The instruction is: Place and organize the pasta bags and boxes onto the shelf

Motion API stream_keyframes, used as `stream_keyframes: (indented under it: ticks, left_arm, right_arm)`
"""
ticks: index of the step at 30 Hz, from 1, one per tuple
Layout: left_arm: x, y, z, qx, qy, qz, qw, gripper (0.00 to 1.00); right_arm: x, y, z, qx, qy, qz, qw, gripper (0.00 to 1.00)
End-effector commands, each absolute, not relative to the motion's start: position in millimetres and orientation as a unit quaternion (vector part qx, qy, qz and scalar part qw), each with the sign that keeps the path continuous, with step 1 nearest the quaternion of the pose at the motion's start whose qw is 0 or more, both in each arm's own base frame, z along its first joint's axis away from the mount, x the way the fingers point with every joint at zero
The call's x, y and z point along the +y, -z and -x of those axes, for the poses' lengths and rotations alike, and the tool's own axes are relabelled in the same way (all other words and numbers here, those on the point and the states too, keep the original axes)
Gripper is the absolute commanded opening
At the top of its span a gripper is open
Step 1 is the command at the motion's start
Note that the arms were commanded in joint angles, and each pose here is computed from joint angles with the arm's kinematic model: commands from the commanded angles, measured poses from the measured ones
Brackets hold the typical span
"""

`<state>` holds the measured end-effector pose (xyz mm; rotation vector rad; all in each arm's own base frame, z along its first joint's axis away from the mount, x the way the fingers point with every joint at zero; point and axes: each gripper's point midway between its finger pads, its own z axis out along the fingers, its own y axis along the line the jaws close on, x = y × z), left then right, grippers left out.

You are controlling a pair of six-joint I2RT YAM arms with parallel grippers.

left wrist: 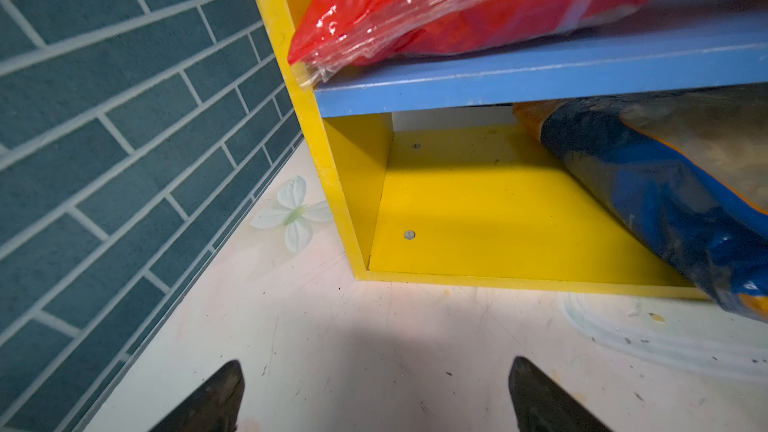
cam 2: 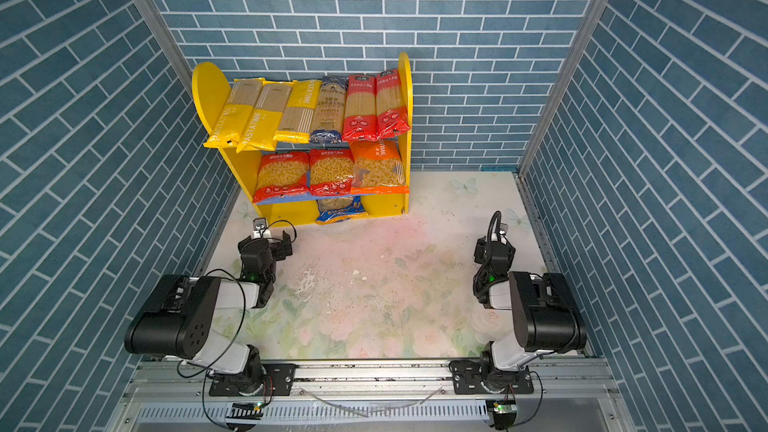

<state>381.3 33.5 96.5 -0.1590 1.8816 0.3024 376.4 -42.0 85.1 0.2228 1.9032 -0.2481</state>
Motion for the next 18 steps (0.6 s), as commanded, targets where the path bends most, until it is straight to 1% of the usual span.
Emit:
stream_keyframes:
  ticks: [1,18]
  left_arm:
    - [31.2,-98.4,-387.3,0.805,-0.126,0.055,0.577,1.0]
    - [23.7,-97.1,-390.1,0.81,-0.112,0.036,0.574,1.0]
  right_arm:
    - [-41.0,-94.3,-386.4,0.806,0.112,-0.08,0.576,0.99]
    - [-44.3,-93.8,-387.0,0.808,0.109,-0.09,0.572,0.99]
